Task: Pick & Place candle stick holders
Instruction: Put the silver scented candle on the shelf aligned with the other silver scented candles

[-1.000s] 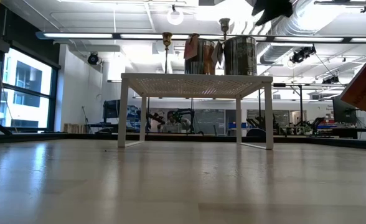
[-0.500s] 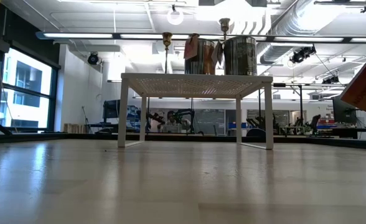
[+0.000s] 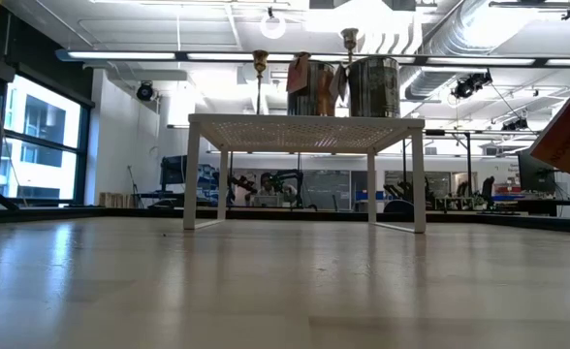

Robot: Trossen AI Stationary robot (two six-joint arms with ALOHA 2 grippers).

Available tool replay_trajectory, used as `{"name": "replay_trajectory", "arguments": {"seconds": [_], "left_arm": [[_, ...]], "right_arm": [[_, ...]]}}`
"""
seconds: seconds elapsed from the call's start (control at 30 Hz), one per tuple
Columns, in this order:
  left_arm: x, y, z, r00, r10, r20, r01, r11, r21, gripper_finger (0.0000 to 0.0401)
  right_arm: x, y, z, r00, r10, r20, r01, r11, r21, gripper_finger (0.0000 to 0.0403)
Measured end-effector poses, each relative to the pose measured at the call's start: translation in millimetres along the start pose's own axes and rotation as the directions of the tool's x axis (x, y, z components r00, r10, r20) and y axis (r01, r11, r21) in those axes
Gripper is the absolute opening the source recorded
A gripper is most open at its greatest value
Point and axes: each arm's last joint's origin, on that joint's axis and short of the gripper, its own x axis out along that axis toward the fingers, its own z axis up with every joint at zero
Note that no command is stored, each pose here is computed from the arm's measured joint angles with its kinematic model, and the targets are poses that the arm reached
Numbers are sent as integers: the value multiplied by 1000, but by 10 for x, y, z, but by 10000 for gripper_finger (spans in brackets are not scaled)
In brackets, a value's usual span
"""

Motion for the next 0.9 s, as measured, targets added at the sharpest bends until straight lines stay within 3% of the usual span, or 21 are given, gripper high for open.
{"name": "replay_trajectory", "arguments": {"seconds": [0.17, 0.27, 0.43, 0.9], "left_arm": [[215, -132, -4, 999, -17, -48, 16, 1000, -14, 390], [312, -272, -25, 997, -40, -73, 40, 999, -8, 390], [352, -529, -54, 997, -43, -59, 43, 999, -2, 390], [190, -1045, -96, 987, 90, 135, -89, 996, -15, 390]], "right_arm": [[304, 185, -10, 993, 42, -109, -43, 999, -6, 349], [460, 330, -54, 970, 131, -205, -131, 991, 11, 378], [630, 547, -152, 949, 146, -280, -149, 989, 11, 396], [531, 1178, -586, 990, -28, -136, 3, 983, -185, 397]]}}
